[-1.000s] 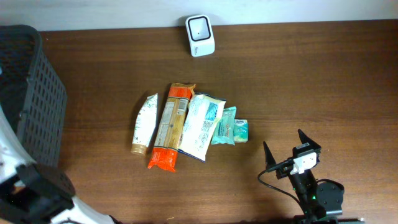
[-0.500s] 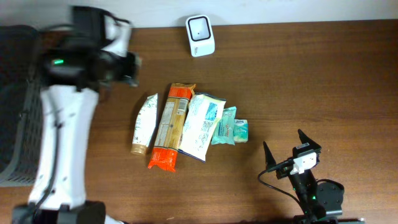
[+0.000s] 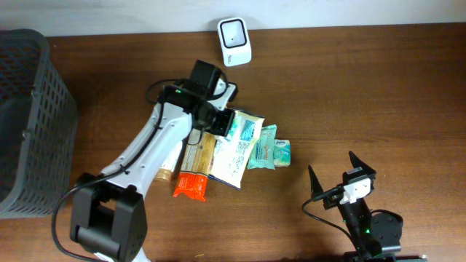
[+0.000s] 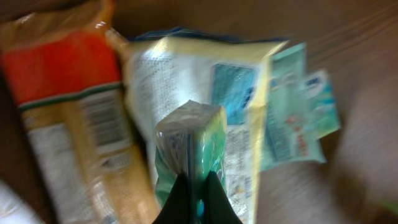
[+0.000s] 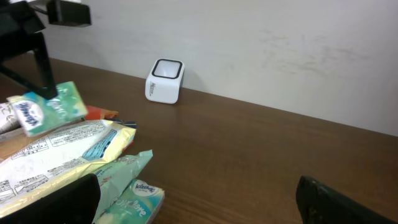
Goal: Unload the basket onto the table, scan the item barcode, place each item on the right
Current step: 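Pick another small green tissue pack with the left gripper, place right of items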
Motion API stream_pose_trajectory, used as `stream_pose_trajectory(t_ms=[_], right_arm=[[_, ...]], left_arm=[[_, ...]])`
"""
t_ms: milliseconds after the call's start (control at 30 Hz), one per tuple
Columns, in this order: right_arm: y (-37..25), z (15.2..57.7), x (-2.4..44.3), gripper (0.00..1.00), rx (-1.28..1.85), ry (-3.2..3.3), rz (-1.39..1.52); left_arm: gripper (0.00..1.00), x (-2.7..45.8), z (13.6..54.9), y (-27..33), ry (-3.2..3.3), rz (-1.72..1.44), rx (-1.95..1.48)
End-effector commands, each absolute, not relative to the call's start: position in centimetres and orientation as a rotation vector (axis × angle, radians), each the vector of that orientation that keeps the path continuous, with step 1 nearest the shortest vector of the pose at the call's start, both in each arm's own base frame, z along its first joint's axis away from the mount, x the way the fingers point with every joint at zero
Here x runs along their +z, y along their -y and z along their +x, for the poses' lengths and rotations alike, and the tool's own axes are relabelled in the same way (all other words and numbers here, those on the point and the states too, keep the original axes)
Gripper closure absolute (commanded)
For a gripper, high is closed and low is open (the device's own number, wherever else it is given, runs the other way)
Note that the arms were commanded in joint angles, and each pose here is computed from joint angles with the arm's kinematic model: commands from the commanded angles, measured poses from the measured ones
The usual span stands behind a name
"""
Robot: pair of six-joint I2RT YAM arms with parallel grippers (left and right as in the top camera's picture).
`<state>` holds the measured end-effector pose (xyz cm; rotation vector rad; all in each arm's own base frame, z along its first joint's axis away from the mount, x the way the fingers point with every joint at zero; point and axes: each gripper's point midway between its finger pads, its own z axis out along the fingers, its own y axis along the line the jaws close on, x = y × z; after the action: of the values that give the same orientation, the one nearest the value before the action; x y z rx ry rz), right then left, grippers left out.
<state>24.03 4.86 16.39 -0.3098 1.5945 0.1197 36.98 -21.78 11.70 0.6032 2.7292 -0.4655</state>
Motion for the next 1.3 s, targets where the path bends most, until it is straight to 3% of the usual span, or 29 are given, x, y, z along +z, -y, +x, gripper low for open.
stream_pose_trajectory(t_ms=[0,167,433,900,1267], right_arm=[[-4.8,24.0,16.1,0.02,0.128,-1.601,-0.299],[-4.8,24.0,16.1,0.01,0.128,-1.601,-0.299],[-4.8,24.0,16.1,0.02,0.128,-1.601,-0.299],[-4.8,24.0,16.1,0.01,0.128,-1.601,-0.299],[-4.8,24.0,16.1,0.01,0.128,-1.601,-0.299]], left_arm=[[1.0,12.3,36.4,25.8,-2.667,0.634,-0.554],[1.0,13.0,35.9,31.7,-2.555,0.67,-0.651],[1.0,9.2,34.8,37.0,-2.541,0.727,-0.724],[1.0,9.1,35.1,37.6,-2.517,0.732,-0.735],[1.0,8.7,37.8,39.2,-2.399,0.702,-0.736]])
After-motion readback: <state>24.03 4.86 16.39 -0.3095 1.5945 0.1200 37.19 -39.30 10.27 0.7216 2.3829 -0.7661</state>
